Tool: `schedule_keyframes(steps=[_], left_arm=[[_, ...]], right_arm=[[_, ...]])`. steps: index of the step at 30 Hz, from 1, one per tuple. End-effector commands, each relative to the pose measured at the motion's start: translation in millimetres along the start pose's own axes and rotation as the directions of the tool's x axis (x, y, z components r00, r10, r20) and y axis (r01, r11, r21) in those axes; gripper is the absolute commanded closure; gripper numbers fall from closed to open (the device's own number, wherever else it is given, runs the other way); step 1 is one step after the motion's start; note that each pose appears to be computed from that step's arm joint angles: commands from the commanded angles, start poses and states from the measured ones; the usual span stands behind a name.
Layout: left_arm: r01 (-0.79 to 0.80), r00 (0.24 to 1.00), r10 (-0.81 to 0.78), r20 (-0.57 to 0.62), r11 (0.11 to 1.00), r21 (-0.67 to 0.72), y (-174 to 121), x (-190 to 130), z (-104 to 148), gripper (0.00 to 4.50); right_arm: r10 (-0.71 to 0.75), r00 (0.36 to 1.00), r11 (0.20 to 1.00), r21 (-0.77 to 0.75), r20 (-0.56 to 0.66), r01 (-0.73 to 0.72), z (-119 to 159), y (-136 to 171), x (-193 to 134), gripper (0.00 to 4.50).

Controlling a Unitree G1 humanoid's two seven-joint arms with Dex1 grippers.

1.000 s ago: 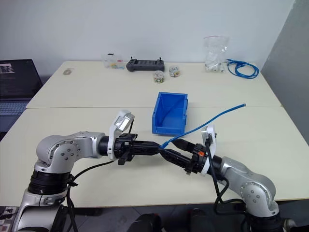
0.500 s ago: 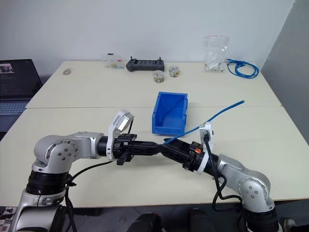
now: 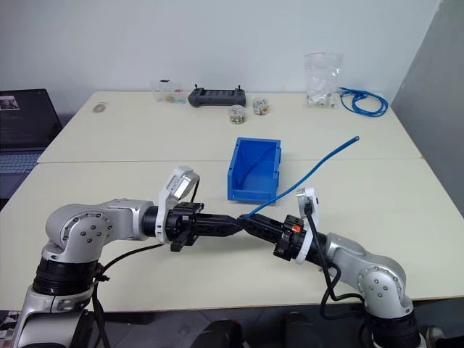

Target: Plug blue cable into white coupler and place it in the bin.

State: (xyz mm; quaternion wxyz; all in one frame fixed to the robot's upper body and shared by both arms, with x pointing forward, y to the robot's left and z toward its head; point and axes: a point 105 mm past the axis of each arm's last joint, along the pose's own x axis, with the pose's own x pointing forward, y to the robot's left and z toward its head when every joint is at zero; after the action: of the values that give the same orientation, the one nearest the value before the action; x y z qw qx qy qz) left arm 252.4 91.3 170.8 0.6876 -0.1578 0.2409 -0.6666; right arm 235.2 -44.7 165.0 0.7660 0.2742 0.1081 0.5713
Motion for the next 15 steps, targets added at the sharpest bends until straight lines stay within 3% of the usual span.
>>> schedule_keyframes(steps=[1,5,7,15], left_arm=[[-0.033,0.999,0.034,-0.002,0.999,0.027,3,-2,-1,4.27],[-0.060,0.998,0.058,0.027,0.996,0.069,7,1,2,4.27],[-0.062,0.997,0.059,0.042,0.996,0.071,7,1,4,3.56],[-0.051,0.999,0.050,0.015,0.996,0.078,-2,-11,-1,2.09]], right_arm=[[0.073,0.997,0.997,-0.029,0.028,-0.073,11,15,1,4.37],[0.078,0.997,0.997,-0.026,0.020,-0.078,10,16,0,4.37],[0.076,0.997,0.997,-0.030,0.016,-0.075,10,16,1,4.37],[0.052,0.999,0.997,-0.057,0.012,-0.051,8,12,3,4.38]])
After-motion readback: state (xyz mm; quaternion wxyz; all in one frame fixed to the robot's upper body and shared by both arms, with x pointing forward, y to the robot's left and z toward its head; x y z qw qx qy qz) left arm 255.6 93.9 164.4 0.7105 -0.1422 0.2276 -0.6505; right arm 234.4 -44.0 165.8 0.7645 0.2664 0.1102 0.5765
